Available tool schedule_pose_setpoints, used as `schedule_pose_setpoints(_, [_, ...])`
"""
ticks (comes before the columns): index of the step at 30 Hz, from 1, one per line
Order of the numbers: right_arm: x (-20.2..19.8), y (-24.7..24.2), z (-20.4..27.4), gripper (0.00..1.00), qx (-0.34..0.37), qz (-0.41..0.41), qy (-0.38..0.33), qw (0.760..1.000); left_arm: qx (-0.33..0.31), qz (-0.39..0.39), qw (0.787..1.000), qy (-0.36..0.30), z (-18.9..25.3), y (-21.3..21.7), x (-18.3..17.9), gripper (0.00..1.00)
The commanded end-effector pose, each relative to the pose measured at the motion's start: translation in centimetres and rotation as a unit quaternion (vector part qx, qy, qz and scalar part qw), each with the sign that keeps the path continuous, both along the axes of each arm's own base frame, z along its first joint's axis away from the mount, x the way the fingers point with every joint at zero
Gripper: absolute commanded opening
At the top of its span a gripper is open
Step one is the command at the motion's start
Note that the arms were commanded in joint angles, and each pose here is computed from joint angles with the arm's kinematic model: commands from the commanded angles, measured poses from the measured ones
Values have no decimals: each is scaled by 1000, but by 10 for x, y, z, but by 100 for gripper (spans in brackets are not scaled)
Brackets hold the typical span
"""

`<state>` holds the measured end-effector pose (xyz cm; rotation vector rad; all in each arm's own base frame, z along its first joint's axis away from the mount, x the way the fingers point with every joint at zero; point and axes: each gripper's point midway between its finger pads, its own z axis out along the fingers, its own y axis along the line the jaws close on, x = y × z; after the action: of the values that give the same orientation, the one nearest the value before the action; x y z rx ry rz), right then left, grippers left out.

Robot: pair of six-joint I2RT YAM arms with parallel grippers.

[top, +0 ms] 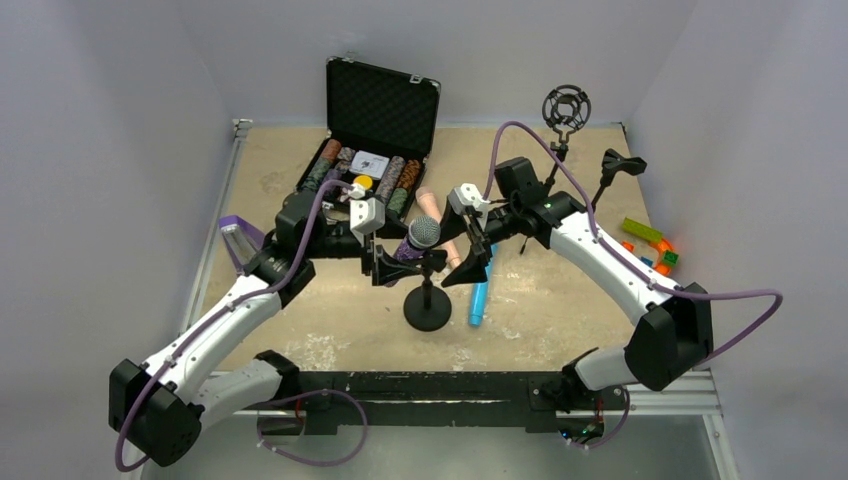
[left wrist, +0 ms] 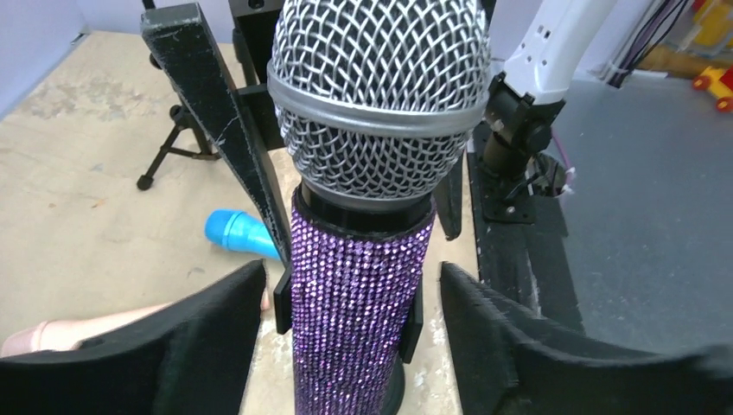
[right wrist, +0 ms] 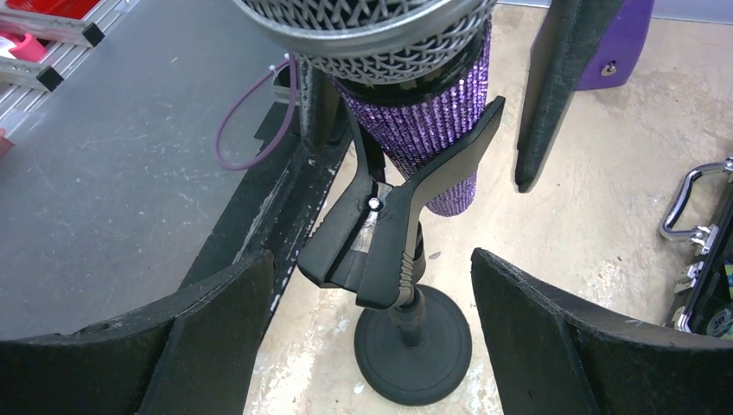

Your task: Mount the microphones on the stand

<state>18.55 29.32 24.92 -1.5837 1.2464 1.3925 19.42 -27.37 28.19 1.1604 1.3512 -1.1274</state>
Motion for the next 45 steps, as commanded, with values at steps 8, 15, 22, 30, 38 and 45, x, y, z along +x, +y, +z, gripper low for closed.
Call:
schedule_pose_setpoints(8, [-6,-7,34,88,31,6,-48,998,-30,19,999,-31,35,4,1,17])
schedule_pose_setpoints(15, [5,-26,56,88,37,-40,-76,996,10,208,977,-52,61,64,34,0])
schedule_pose_setpoints(22, [4,-37,71,89,55,-61,-96,992,35,429,900,-73,95,144,94,0])
schedule_pose_setpoints(30, [0,-37,69,89,59,-55,-85,993,21,572,816,-88,147,213,165,0])
schedule_pose_setpoints(38, [-2,-37,67,89,60,-52,-74,994,8,647,755,-104,180,269,219,0])
schedule_pose_setpoints(45, [-2,-36,65,89,61,-47,-63,995,3,707,699,-104,176,332,251,0])
